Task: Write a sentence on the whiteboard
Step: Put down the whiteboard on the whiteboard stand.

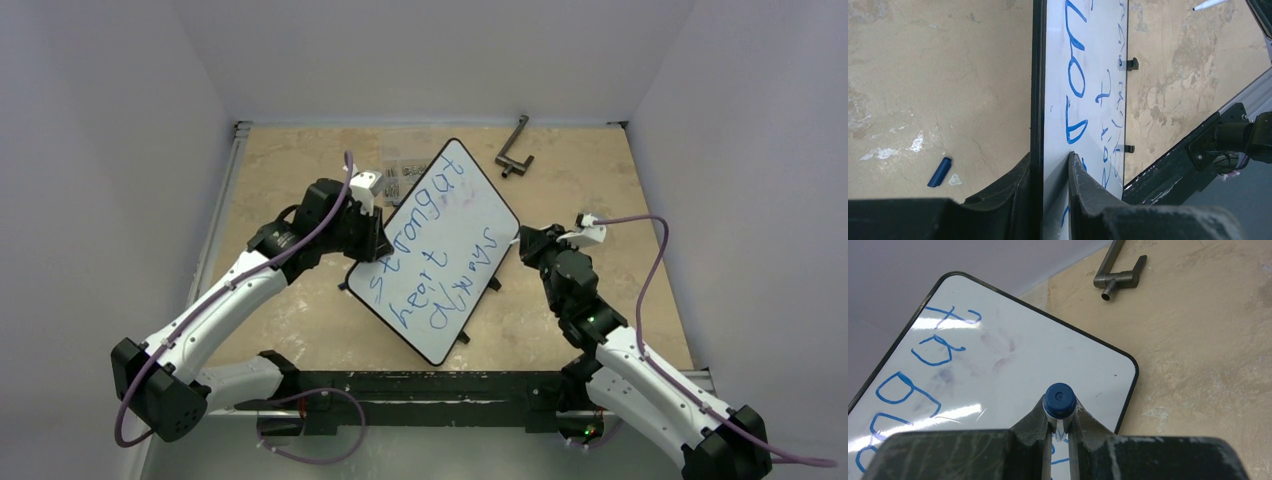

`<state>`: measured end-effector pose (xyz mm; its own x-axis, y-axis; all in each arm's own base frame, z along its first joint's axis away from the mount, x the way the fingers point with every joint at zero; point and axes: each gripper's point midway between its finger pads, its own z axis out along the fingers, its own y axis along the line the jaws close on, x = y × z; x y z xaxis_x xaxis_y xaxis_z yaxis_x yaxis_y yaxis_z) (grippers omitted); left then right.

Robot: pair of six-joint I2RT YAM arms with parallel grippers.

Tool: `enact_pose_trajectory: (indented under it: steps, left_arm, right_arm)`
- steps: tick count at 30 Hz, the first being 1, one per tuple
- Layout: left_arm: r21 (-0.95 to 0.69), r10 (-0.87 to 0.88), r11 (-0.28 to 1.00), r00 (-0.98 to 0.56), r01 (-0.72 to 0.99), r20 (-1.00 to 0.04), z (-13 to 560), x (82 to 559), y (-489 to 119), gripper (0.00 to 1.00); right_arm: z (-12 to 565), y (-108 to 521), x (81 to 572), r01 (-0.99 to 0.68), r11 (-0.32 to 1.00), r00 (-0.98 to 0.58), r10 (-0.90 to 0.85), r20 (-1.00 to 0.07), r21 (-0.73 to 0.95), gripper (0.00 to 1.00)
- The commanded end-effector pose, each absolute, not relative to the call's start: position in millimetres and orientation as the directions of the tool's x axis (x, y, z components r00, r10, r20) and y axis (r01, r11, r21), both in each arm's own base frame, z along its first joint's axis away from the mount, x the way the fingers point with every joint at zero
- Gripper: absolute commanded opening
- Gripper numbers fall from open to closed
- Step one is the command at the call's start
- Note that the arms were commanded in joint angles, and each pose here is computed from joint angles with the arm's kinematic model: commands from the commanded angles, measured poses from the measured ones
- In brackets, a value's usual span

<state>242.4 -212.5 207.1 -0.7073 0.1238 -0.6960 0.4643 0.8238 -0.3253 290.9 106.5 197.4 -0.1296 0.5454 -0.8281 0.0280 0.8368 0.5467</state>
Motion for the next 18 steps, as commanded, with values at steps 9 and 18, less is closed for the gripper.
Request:
enact_pose_trajectory:
  steps: [9, 18]
  left_arm:
    - [-0.176, 0.232, 0.9, -0.781, 0.399, -0.58, 147.2, 228.2, -174.4, 0.19]
    - [-0.163, 0.211, 0.915, -0.783, 0.368, -0.585, 147.5, 211.9, -157.6, 0.18]
  right_arm:
    - [201.4, 103.5, 292.7, 0.035, 0.83, -0.098, 0.557, -0.825, 0.556, 0.0]
    - [199.6, 104.5, 293.6, 0.033, 0.832, -0.102, 0.554, -0.826, 0.554, 0.0]
